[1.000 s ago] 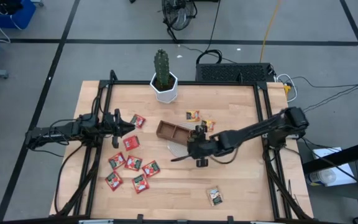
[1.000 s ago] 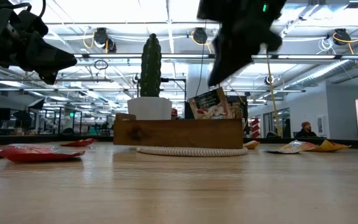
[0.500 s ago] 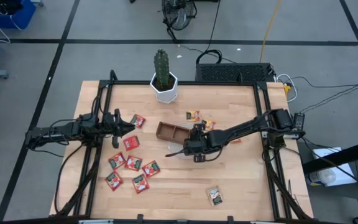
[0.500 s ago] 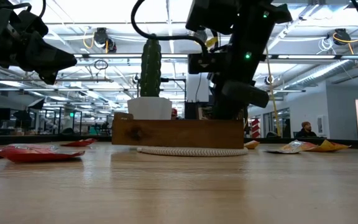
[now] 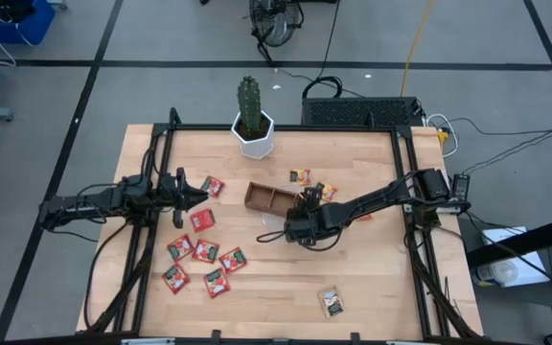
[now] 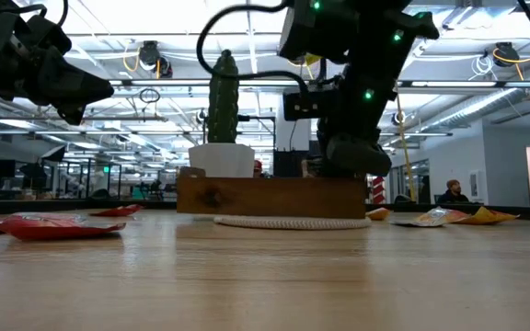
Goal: Pick & Place Tea
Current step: Put the brown tea bag into the right section of the wooden organizer
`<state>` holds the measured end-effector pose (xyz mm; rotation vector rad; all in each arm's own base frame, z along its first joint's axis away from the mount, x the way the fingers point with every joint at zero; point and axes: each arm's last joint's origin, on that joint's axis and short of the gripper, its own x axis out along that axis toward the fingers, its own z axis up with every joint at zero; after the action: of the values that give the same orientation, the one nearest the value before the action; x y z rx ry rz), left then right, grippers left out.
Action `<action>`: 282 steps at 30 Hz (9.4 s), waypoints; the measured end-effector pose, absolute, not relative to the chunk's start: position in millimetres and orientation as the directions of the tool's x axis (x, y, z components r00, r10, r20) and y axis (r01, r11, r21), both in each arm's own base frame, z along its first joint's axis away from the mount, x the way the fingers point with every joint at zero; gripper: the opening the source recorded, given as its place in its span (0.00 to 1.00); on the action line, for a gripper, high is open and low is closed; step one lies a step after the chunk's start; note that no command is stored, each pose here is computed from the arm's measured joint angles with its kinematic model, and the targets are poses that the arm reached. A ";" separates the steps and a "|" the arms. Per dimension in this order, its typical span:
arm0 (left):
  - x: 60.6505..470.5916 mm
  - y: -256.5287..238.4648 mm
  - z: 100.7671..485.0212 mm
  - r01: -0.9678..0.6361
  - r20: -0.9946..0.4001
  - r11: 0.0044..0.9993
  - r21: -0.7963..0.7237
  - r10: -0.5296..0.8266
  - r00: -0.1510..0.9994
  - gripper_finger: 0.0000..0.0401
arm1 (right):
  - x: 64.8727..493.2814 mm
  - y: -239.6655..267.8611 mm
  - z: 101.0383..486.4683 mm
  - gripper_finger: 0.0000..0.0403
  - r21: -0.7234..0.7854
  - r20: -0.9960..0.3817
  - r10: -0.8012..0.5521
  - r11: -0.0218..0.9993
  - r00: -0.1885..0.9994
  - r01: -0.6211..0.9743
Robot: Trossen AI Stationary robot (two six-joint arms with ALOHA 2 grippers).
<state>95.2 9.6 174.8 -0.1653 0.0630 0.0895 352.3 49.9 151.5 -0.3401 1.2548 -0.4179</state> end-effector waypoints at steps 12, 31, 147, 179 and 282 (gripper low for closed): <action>95.2 9.6 174.8 -0.094 -0.070 0.982 -0.161 0.084 0.994 0.14 | 346.4 56.0 158.9 0.00 -0.461 -0.837 -0.468 0.882 0.284 0.095; 95.2 9.6 174.8 -0.094 -0.070 0.982 -0.161 0.084 0.994 0.14 | 315.2 118.3 225.5 0.00 -0.307 -0.767 -0.316 0.945 0.558 0.113; 95.2 9.6 174.8 -0.094 -0.070 0.982 -0.161 0.084 0.994 0.14 | 307.5 138.6 127.8 0.00 0.125 -0.870 0.086 0.991 0.486 0.047; 95.2 9.6 174.8 -0.094 -0.070 0.982 -0.161 0.084 0.994 0.14 | 367.9 136.3 161.7 0.48 0.216 -0.687 0.134 0.976 0.714 0.025; 95.2 9.6 174.8 -0.094 -0.070 0.982 -0.161 0.084 0.994 0.14 | 290.6 99.8 121.1 0.01 -0.151 -0.329 -0.688 0.715 0.647 0.683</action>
<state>95.2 9.6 174.8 -0.1652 0.0629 0.0897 290.6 99.8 121.1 -0.0136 0.3798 -0.7794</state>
